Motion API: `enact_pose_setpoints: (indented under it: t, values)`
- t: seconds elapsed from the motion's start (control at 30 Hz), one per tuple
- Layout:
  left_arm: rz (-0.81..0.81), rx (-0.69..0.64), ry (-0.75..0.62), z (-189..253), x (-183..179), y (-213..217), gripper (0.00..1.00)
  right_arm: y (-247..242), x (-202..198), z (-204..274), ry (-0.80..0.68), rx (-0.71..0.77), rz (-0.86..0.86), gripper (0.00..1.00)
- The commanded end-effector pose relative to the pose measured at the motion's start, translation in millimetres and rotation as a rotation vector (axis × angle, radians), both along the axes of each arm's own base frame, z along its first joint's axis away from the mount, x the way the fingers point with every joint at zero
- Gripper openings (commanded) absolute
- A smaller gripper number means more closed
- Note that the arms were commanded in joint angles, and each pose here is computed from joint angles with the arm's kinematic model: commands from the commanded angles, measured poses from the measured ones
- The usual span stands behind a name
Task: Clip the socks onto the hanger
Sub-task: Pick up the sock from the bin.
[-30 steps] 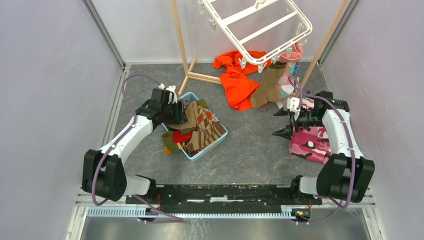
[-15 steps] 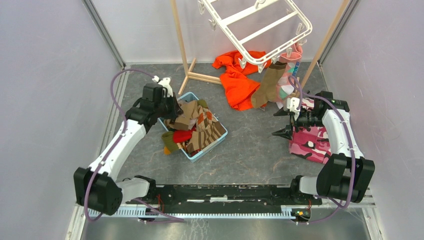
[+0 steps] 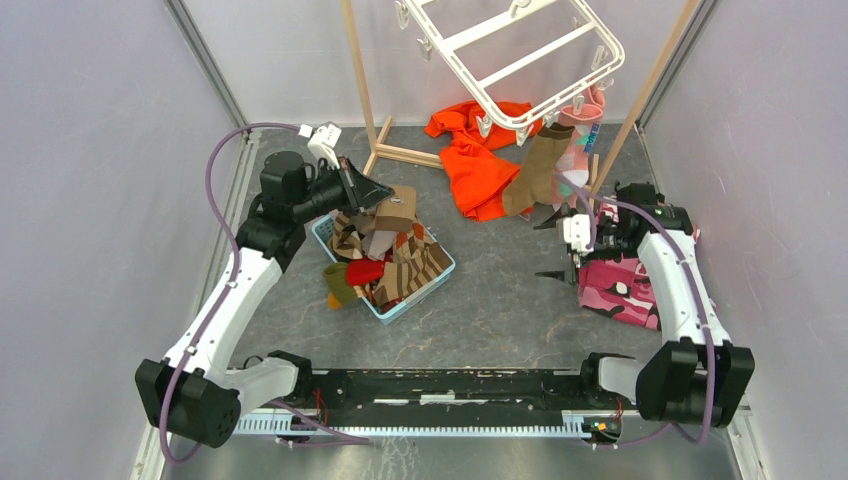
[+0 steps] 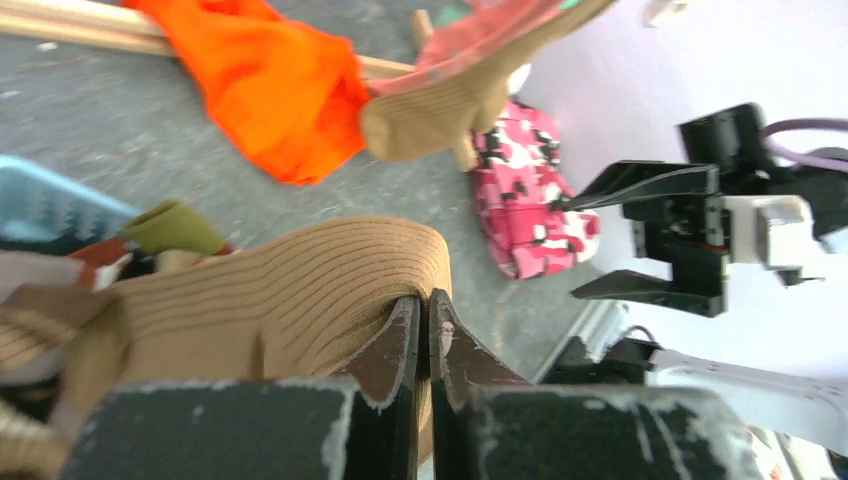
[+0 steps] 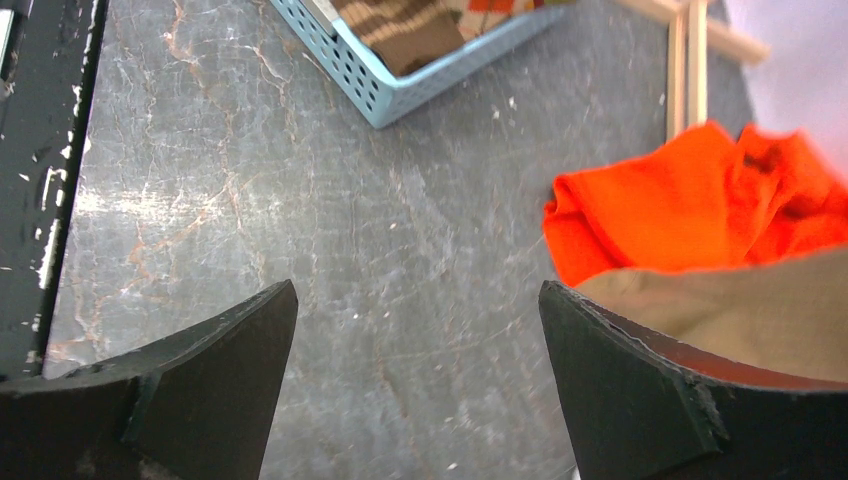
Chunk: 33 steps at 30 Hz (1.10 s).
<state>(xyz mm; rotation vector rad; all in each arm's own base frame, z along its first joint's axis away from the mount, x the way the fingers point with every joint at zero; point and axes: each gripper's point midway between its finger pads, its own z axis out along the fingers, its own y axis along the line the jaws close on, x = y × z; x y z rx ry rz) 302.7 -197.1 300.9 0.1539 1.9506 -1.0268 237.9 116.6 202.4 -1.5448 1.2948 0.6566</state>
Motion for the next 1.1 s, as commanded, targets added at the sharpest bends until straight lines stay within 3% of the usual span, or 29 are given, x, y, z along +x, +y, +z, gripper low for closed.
enact_pose_setpoints:
  t: [0.0,0.2,0.37,0.63,1.07]
  values:
    - [-0.212,-0.212,-0.055,42,-17,-39,0.05,20,-11,22,-0.173,0.026,0.114,0.98]
    - [-0.348,-0.29,-0.076,59,-39,-84,0.04,37,-9,54,-0.272,0.044,0.184,0.98]
    - [-0.345,-0.392,-0.102,84,-47,-93,0.02,61,-3,97,-0.329,0.105,0.233,0.98]
    - [-0.36,-0.588,-0.005,105,-66,-113,0.02,76,24,159,-0.421,0.12,0.046,0.98]
    - [-0.476,-0.693,0.162,85,-87,-157,0.02,90,3,156,-0.434,0.132,0.086,0.9]
